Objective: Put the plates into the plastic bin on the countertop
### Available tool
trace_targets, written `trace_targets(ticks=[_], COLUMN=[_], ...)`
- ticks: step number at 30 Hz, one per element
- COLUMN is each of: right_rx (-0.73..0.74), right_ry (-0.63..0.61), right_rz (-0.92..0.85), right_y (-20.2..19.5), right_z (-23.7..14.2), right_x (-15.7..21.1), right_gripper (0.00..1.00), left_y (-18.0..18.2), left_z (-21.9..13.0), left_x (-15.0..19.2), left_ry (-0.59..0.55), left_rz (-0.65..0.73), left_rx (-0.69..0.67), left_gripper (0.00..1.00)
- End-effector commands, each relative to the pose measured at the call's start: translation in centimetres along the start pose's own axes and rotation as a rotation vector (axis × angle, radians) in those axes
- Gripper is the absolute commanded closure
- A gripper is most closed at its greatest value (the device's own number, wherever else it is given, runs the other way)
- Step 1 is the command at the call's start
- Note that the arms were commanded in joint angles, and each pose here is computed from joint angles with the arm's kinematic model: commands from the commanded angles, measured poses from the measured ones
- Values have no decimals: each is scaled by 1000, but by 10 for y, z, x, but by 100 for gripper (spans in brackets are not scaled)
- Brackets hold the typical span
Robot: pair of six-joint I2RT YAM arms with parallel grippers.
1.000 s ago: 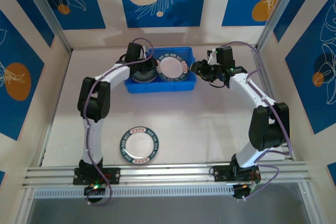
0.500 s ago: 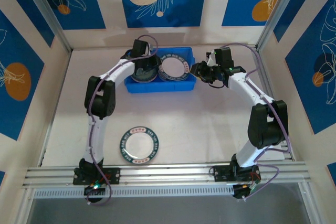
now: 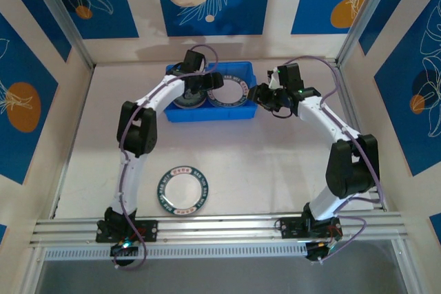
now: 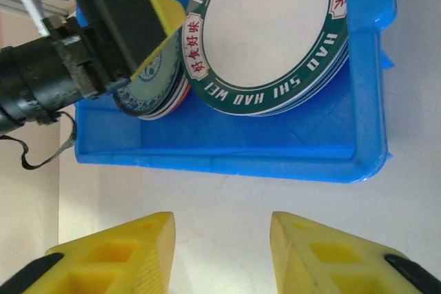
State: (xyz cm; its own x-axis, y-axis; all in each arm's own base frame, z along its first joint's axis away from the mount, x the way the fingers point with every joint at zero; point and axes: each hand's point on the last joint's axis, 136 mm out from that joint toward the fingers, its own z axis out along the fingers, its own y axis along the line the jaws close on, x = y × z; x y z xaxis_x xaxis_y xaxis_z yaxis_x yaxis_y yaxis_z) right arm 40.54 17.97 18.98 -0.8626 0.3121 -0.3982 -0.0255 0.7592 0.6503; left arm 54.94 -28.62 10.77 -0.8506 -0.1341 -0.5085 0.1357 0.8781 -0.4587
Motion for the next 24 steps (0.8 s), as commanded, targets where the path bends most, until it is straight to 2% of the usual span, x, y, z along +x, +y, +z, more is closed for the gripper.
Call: trace_targets(ticks=[1,3,9,14,20,24], right_rx=[13,19,14,-28,-112,-147], right_ry=[-24,-29,-15,36,182,294], right_rz=[-58,-74,-107,-143,-170,-199], right_y=[9,11,17,23,32,40], right_z=[-19,-24,-34,-36,-29,-19], right_x=[7,13,37,64,111,145], right_gripper=[56,56,56,57,57,57], left_y=[-14,-13,-12,-18,-32,-40], left_z=[-32,-39,-69,-97,-133,-146], left_x=[-24,-28,-36,-35,-12,28], left_ry=[-74,-87,-137,-184,-196,-146], left_rz=[47,56,96,114,130,114], left_rx=[-21,-40,-102,-91,5,123], left_gripper=[10,1,0,0,0,0])
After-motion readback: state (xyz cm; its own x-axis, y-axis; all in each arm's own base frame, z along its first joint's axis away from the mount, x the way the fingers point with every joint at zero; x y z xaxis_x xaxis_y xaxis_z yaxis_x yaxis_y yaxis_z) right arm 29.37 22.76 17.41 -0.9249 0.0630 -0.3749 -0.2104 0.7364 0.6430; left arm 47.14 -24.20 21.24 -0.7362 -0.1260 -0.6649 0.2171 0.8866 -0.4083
